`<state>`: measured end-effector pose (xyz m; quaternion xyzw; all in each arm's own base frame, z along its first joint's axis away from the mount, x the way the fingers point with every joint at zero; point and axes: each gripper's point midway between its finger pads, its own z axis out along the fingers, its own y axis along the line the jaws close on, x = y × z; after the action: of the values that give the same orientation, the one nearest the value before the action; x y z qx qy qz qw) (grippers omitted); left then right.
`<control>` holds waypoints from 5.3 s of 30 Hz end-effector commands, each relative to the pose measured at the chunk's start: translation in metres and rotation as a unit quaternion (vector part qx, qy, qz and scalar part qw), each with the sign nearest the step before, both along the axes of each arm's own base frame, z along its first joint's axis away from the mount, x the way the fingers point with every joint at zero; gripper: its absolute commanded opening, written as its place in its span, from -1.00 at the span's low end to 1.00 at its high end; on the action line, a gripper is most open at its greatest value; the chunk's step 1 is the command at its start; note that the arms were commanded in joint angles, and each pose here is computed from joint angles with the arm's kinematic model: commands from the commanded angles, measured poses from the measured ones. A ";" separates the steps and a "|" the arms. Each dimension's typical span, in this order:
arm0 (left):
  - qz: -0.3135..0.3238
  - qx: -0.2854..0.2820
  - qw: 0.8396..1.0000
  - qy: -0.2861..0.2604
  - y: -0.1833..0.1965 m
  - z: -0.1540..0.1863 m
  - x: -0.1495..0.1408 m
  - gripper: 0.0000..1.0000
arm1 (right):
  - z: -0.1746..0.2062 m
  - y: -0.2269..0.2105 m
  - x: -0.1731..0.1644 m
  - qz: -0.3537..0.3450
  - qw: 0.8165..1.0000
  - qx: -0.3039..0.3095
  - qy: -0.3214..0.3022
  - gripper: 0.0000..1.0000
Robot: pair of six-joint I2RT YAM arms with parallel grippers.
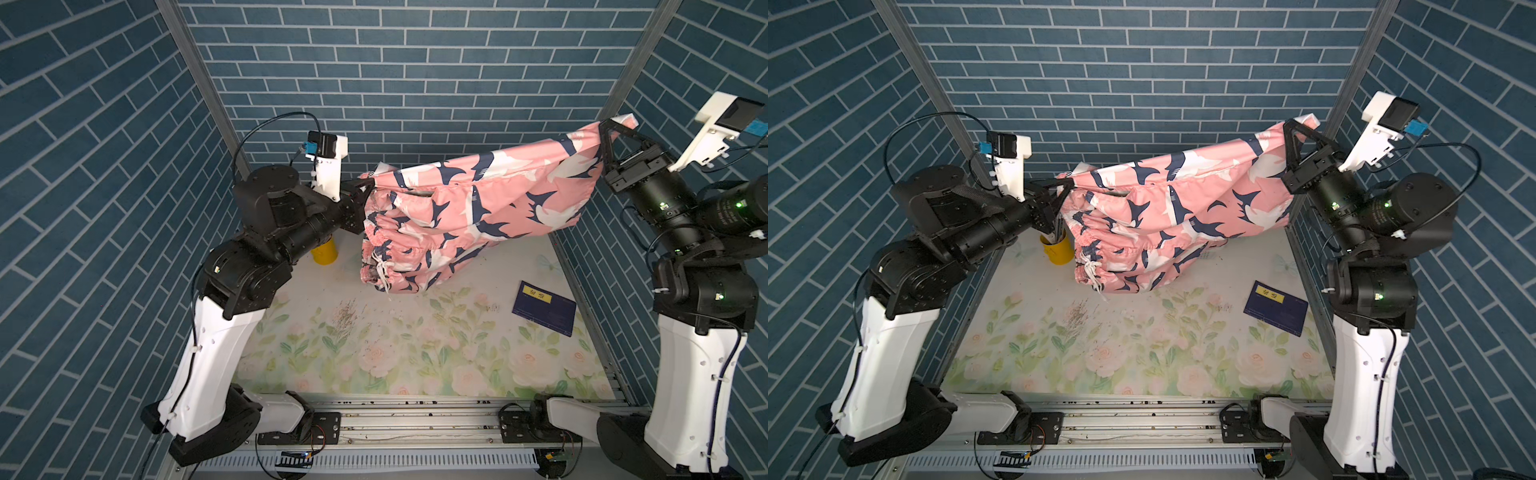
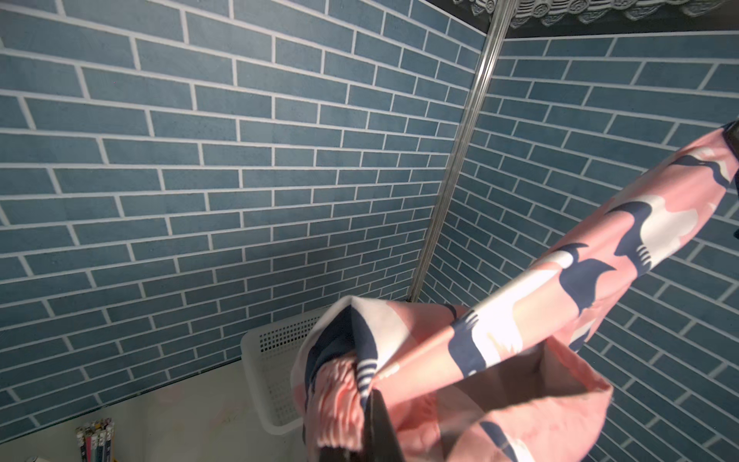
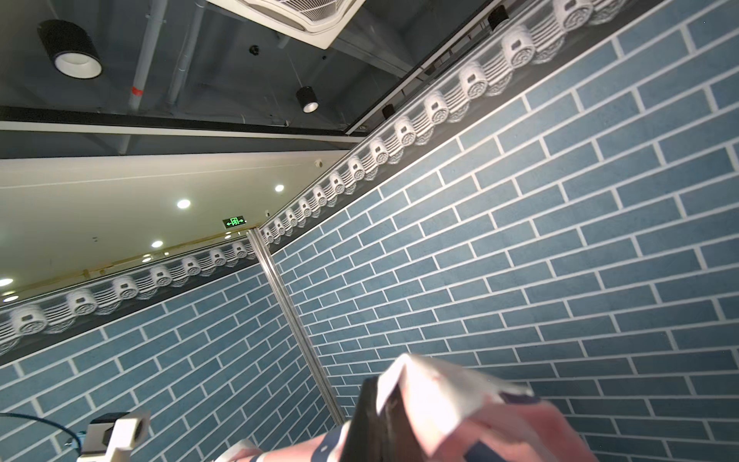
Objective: Roll up the shorts
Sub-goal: Fold the shorts at the center of the board, then move the bin to the center of the board.
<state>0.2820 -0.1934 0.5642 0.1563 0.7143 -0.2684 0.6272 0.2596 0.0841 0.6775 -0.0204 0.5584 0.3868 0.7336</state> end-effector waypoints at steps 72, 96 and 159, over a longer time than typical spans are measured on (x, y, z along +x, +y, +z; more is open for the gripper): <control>0.408 -0.176 0.754 0.483 0.163 -0.482 -0.093 -1.00 | -0.357 0.169 0.215 -0.089 0.941 -0.198 0.258 -1.00; 0.541 -0.096 0.636 0.543 0.197 -0.539 -0.125 -0.94 | -0.455 0.334 0.296 0.100 0.917 -0.297 0.246 -1.00; 0.347 0.050 0.807 0.475 0.101 -0.517 -0.028 0.63 | -0.554 -0.030 0.379 -0.313 0.793 -0.188 0.488 0.21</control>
<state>0.2533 -0.0926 0.0447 -0.2262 0.9396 -0.0464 0.2525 0.6401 0.1021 0.1058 0.1533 0.8958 0.0167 0.4169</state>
